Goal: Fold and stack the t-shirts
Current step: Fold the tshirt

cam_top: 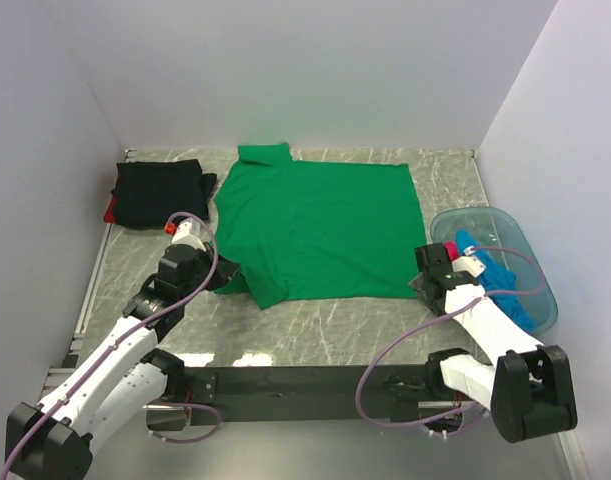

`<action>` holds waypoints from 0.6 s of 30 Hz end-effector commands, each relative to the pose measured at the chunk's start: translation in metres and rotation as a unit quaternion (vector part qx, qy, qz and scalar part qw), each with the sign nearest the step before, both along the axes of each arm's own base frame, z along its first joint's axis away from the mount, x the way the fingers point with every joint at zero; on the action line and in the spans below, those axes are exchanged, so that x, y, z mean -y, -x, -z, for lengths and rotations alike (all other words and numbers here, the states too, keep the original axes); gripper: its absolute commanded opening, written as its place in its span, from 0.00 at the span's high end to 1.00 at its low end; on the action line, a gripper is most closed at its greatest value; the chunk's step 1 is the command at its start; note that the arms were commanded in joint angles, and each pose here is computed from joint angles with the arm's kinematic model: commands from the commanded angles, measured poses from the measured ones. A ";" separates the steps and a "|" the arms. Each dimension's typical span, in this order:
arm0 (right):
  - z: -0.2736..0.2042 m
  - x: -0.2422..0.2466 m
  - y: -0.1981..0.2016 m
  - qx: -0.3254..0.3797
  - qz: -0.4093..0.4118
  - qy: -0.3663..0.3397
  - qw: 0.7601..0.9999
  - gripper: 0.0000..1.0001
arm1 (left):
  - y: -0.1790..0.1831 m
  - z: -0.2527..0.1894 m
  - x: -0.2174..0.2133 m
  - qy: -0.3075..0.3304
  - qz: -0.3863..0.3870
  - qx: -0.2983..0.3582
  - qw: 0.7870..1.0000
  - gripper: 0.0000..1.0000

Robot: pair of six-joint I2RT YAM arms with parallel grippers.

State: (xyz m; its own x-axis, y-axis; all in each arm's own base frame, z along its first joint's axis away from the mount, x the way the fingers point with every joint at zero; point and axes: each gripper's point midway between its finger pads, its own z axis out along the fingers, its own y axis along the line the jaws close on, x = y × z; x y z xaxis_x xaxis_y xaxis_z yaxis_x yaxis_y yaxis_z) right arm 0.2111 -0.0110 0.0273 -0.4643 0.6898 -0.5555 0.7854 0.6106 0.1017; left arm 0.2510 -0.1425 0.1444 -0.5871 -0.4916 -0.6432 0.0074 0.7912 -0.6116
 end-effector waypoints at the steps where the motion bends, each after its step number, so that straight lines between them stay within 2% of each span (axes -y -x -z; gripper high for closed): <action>1: -0.016 0.022 -0.006 0.027 0.035 0.031 0.999 0.33 | -0.002 -0.011 0.004 0.005 0.008 0.023 1.000 0.99; 10: -0.005 0.014 -0.008 -0.004 0.007 0.014 1.000 0.34 | -0.002 -0.011 0.005 0.007 0.012 0.022 1.000 0.99; 18: 0.004 0.000 -0.008 0.002 -0.003 -0.024 1.000 0.47 | -0.002 -0.012 0.006 0.008 0.014 0.022 1.000 0.99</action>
